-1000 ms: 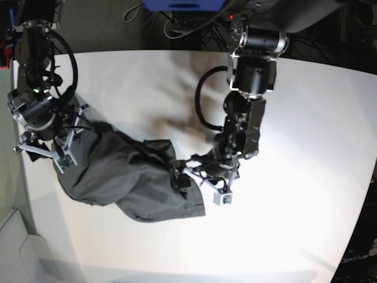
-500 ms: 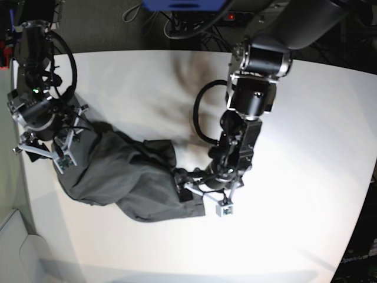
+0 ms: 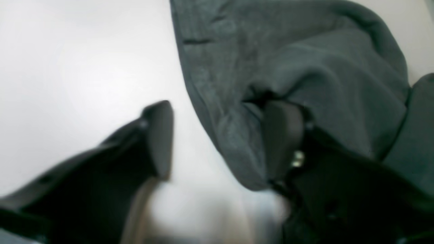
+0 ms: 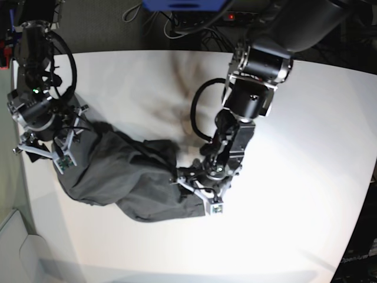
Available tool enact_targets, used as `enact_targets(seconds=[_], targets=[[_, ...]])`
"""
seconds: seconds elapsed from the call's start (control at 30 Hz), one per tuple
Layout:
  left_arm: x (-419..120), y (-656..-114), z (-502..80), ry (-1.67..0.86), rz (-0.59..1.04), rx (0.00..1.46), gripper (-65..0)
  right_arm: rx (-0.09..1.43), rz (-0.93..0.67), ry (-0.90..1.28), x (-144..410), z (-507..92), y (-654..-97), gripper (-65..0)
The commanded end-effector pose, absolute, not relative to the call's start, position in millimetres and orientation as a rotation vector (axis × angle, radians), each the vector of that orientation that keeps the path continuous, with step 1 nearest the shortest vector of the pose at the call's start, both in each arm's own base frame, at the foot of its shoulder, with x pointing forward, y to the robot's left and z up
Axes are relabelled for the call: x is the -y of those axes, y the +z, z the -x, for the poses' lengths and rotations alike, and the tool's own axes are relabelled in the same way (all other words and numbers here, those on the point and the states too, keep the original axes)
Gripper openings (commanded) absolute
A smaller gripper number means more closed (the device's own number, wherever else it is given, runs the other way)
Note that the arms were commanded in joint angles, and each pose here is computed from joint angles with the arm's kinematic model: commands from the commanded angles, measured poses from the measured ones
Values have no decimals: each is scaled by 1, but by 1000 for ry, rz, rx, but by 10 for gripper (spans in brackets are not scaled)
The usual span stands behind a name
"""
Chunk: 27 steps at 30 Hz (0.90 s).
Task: Layout the t-shirt on the table in an organized manner, then fold the t-shirt properly
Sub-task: 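Grasp the grey t-shirt end with the left gripper, then pull the t-shirt apart with both grippers, then release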
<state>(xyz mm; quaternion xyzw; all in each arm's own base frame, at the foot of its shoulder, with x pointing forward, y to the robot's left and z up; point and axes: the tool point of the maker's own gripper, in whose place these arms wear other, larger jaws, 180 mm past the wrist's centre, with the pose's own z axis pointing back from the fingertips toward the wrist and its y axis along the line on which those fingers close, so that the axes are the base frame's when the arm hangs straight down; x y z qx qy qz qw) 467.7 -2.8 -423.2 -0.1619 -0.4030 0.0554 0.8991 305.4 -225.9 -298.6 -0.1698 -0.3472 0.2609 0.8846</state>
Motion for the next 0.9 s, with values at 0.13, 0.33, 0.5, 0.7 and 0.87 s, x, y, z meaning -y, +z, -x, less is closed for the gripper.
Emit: enact_targets(seconds=[0.13, 0.33, 0.5, 0.7, 0.87], targets=[[3, -438, -465, 127, 322, 764, -522, 757, 373, 538, 229, -310, -288, -228], [-8, -444, -462, 132, 303, 749, -642, 750, 366, 540, 228, -307, -291, -228], [-61, -436, -473, 140, 233, 765, -645, 755, 350, 533, 222, -307, -293, -228], [-143, -368, -500, 108, 128, 884, -645, 762, 324, 519, 214, -307, -296, -228], [-196, -301, -511, 69, 34, 1020, -645, 774, 296, 507, 205, -309, -297, -228]])
